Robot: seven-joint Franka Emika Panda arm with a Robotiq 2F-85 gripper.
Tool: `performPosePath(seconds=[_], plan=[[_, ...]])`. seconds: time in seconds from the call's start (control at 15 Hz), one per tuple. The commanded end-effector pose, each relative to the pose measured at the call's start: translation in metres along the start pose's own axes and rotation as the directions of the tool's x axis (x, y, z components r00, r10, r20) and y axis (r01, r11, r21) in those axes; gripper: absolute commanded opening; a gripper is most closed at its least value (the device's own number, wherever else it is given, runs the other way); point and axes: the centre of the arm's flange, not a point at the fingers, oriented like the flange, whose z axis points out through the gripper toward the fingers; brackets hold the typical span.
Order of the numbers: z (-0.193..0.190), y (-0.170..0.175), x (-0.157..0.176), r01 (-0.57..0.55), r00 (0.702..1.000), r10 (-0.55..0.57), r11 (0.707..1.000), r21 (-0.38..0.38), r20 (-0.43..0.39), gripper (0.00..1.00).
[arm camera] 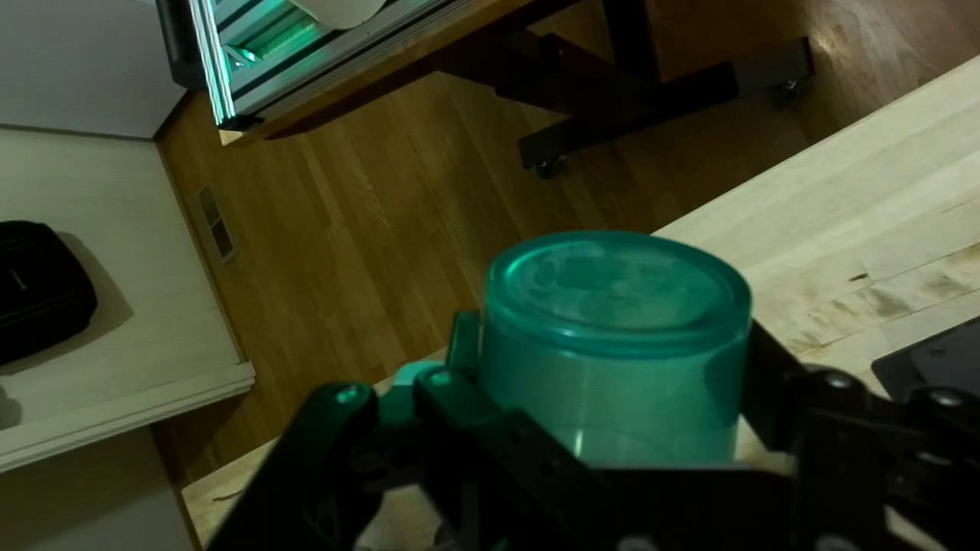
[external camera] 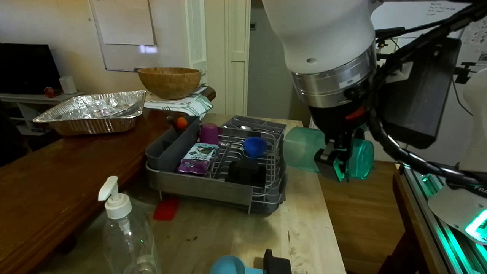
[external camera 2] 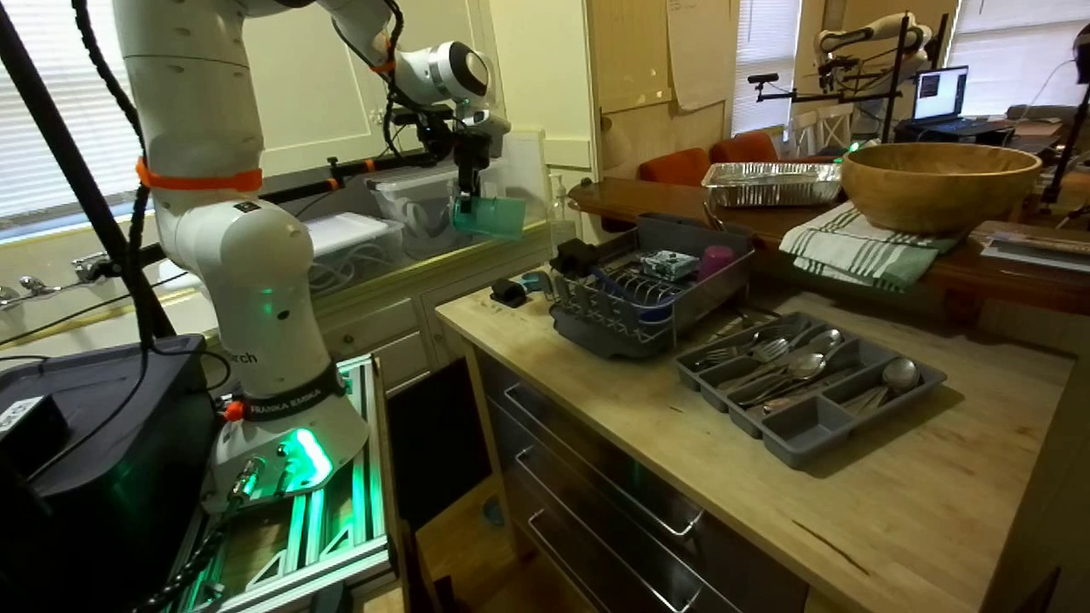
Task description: Put the blue cup into the dishwasher
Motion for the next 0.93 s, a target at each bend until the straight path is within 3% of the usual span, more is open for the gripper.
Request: performPosePath(seconds=[0.0,0.07,0.13,0.33,0.53,0.87], plan=[[0.000,0.000,0.000,0.000,1.000,0.000,1.000,0.000,0.000,0.78],[0.000,0.000,0.000,0.000,1.000,0.000,1.000,0.000,0.000,0.78],[0.000,0.000,0.000,0.000,1.000,0.000,1.000,0.000,0.000,0.53],[0.002,0.011,0.003,-0.025,0.999,0.024,0.999,0.046,0.028,0.53],[0.004,0.041,0.009,-0.094,0.993,0.082,0.985,0.145,0.087,0.53],[0.013,0.100,0.024,-0.221,0.963,0.156,0.924,0.313,0.220,0.53]])
